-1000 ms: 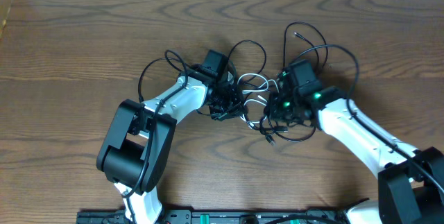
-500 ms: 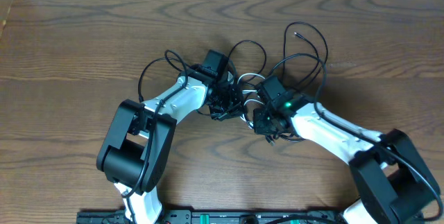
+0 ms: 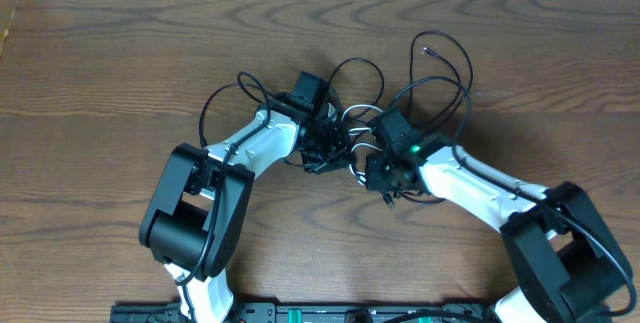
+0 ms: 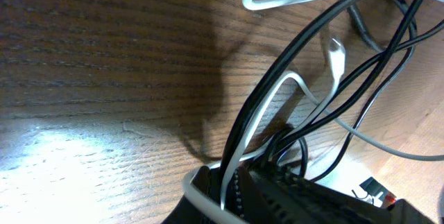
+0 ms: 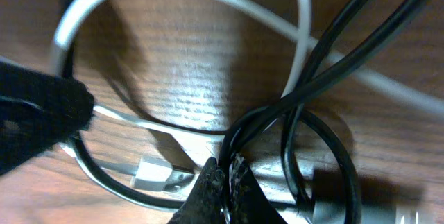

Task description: Untangle cables

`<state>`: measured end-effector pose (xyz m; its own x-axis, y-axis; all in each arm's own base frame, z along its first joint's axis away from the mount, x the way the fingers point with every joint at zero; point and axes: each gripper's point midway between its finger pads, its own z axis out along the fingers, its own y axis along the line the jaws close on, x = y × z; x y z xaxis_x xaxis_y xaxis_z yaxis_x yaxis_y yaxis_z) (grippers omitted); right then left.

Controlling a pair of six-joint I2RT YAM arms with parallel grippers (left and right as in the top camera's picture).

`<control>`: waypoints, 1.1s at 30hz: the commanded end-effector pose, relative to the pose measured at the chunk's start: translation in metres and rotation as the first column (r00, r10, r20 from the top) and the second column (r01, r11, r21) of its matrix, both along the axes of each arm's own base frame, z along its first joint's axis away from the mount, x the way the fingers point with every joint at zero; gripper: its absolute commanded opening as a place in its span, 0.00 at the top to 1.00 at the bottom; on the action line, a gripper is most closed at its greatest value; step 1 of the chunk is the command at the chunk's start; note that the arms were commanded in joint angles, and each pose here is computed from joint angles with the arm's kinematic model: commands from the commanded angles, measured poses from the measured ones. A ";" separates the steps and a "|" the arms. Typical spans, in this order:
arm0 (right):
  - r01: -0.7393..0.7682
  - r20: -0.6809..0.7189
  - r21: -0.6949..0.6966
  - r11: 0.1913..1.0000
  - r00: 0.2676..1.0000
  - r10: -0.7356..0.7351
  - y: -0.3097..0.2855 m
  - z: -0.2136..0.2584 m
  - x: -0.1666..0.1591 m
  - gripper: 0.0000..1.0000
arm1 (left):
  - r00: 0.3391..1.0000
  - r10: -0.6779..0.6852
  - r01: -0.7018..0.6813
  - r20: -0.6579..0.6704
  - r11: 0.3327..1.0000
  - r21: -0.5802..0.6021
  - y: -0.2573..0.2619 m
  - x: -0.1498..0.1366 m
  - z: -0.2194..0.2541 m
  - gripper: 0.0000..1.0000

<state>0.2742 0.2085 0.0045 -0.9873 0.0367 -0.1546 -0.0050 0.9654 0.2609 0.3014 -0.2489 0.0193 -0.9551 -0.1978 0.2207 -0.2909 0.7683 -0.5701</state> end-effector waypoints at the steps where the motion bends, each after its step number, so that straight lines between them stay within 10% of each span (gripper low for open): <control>1: 0.047 0.100 0.161 0.986 0.993 -0.063 0.008 0.056 0.036 0.99 | 1.000 -0.007 0.007 0.023 1.000 0.011 0.004 0.001 0.005 0.93; 16: 0.298 0.223 0.360 0.884 0.893 -0.392 -0.055 0.134 0.100 0.99 | 1.000 -0.026 0.025 0.015 0.999 0.031 0.007 -0.004 0.003 0.93; 25: 0.254 0.225 0.432 0.866 0.899 -0.376 -0.048 0.145 0.105 0.99 | 0.999 -0.040 0.039 0.018 0.999 0.035 0.008 -0.006 0.002 0.92; 30: -0.091 0.348 0.468 0.879 0.933 -0.089 -0.020 0.162 0.092 0.99 | 0.998 -0.059 0.054 0.033 0.989 0.138 0.025 -0.007 -0.008 0.93; 33: 0.045 0.286 0.328 0.944 0.947 -0.145 -0.051 0.133 0.087 0.99 | 0.995 -0.083 0.071 0.048 0.973 0.219 0.039 -0.008 -0.015 0.92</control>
<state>0.3640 0.1698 0.1438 -0.8830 0.2881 -0.3706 -0.0074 0.7808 0.6248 0.2873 -0.2270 0.0062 -0.9614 -0.1762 0.2114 -0.2575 0.8465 -0.4660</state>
